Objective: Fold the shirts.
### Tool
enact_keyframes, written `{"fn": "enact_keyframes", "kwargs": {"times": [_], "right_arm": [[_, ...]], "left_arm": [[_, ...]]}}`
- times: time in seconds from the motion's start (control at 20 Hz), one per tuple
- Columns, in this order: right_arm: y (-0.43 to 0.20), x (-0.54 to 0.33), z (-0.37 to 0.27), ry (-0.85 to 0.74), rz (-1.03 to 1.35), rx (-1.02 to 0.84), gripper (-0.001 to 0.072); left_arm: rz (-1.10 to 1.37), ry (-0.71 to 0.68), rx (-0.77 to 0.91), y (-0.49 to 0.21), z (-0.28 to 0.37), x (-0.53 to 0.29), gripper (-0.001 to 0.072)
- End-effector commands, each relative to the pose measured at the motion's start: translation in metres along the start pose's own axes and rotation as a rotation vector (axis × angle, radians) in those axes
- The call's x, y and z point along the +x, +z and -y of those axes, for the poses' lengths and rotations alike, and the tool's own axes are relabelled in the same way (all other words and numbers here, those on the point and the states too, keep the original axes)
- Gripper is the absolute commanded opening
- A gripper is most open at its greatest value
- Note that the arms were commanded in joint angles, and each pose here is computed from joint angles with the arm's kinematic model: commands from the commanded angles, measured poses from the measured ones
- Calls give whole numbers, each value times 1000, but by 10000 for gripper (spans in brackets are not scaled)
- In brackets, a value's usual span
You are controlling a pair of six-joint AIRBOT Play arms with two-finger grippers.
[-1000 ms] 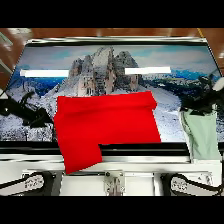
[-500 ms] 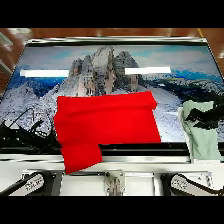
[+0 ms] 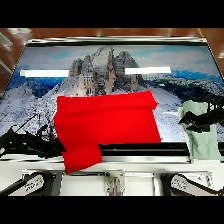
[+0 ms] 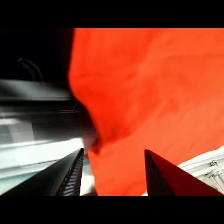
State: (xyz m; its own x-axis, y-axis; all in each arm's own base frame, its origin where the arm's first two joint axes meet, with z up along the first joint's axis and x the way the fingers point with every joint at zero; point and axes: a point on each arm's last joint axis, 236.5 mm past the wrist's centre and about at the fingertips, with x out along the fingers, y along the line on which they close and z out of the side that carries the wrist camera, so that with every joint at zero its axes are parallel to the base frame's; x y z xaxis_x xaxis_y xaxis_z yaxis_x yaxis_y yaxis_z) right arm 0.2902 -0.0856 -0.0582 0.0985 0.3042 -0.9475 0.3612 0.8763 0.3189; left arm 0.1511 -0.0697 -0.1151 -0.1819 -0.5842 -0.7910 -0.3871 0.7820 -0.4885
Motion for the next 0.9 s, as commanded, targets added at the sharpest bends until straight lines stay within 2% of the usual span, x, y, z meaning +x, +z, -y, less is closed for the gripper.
{"fn": "enact_keyframes", "kwargs": {"times": [0.0,0.1,0.15,0.2,0.25,0.35,0.4,0.65,0.85], "right_arm": [[-13,11,-1,17,-36,14,596],[-18,14,-1,20,-51,17,596],[-21,16,-1,24,-61,16,596],[-25,18,-7,51,-76,-7,605],[-35,21,-21,117,-103,-48,686],[-62,32,-53,244,-186,-100,686],[-75,40,-60,259,-220,-117,686],[-109,62,-59,250,-305,-113,684],[-102,83,-57,191,-245,-68,683]], "left_arm": [[10,0,20,3,4,6,474],[-4,8,27,1,4,9,440],[-17,11,31,0,5,12,352],[-27,14,38,-2,5,13,219],[-34,12,56,-3,6,14,52],[-57,2,84,-9,8,13,37],[-65,-2,88,-11,8,13,37],[-53,-3,104,-9,12,7,37],[-24,-3,131,2,19,-4,37]]}}
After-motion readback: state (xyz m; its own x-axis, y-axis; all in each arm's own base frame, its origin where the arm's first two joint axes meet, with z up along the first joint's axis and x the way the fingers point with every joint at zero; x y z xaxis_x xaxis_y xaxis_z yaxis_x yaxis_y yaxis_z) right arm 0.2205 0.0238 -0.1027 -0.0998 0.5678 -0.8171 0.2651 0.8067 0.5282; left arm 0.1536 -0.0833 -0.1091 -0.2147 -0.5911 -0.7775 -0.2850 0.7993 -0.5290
